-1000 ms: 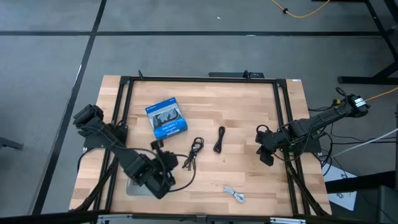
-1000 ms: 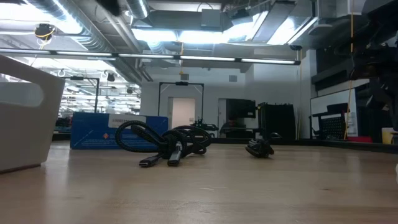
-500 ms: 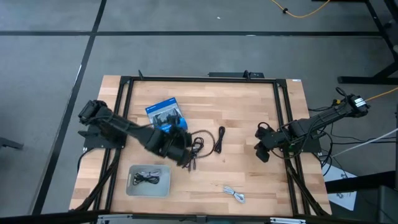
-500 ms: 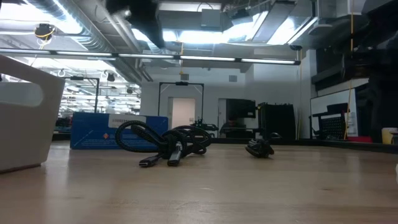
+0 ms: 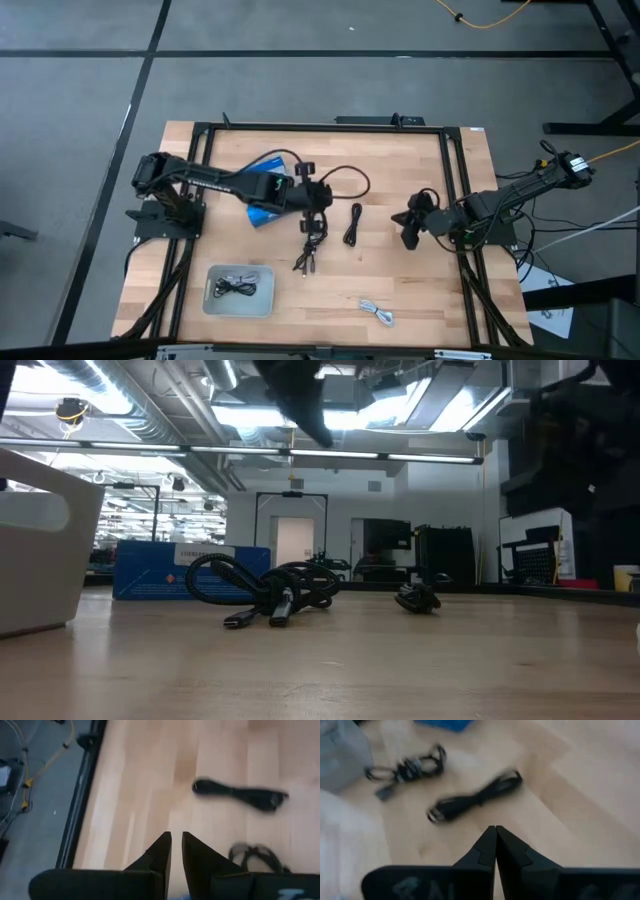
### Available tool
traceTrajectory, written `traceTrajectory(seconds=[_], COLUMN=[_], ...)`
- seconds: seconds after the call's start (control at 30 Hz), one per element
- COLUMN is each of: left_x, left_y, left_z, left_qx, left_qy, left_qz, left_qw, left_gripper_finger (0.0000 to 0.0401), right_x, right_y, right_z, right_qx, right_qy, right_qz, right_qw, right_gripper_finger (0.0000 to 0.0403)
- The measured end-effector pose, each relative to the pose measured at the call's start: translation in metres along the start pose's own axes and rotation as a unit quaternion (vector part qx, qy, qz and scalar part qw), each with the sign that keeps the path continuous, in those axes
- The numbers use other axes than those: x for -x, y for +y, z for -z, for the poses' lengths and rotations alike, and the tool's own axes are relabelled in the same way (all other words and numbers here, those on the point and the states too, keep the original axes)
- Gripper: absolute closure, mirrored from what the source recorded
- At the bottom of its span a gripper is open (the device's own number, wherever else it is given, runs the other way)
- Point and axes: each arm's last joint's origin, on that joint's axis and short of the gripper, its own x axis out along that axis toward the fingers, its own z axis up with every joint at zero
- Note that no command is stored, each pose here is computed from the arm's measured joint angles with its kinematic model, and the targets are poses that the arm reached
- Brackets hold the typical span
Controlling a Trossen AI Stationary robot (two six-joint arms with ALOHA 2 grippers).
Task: Pick and place USB-C Cables
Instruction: Put the right black usb cable into the white bin
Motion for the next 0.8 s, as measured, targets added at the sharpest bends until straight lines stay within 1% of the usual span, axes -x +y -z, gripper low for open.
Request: traceTrajectory(seconds=[0.1, 0.2, 0.4, 0.53, 0.6, 0.67, 0.73, 0.8], left_x=[-0.002, -0.002, 0.001, -0.001, -0.009, -0.021, -0.033, -0.044], left_y=[0.005, 0.005, -0.003, -0.012, -0.018, -0.025, -0.031, -0.033], left_z=[-0.004, -0.004, -0.003, -0.005, -0.007, -0.01, -0.008, -0.008], left_qx=[0.012, 0.012, -0.001, 0.011, 0.011, 0.01, -0.01, -0.018], left_qy=[-0.017, -0.017, -0.017, -0.024, -0.033, -0.046, -0.047, -0.051], left_qz=[-0.005, -0.006, 0.027, 0.034, 0.061, 0.117, 0.163, 0.177], left_qw=[1.0, 1.0, 0.999, 0.999, 0.998, 0.992, 0.985, 0.983], left_gripper_finger=[0.0362, 0.0362, 0.0362, 0.0362, 0.0362, 0.0362, 0.0362, 0.0362], right_x=[0.0, 0.0, 0.0, 0.0, 0.0, 0.0, 0.0, 0.0], right_y=[0.002, 0.002, 0.002, 0.002, 0.002, 0.002, 0.003, 0.004], right_z=[-0.002, -0.002, -0.002, -0.002, -0.002, -0.002, -0.002, -0.001], right_qx=[-0.009, -0.005, 0.004, 0.006, 0.021, 0.043, 0.053, 0.062], right_qy=[-0.011, -0.011, -0.015, -0.015, -0.015, -0.014, -0.005, 0.005], right_qz=[-0.009, -0.008, -0.005, -0.005, -0.005, -0.007, -0.017, -0.03], right_qw=[1.0, 1.0, 1.0, 1.0, 1.0, 0.999, 0.998, 0.998], right_gripper_finger=[0.0389, 0.0389, 0.0389, 0.0389, 0.0389, 0.0388, 0.0388, 0.0388])
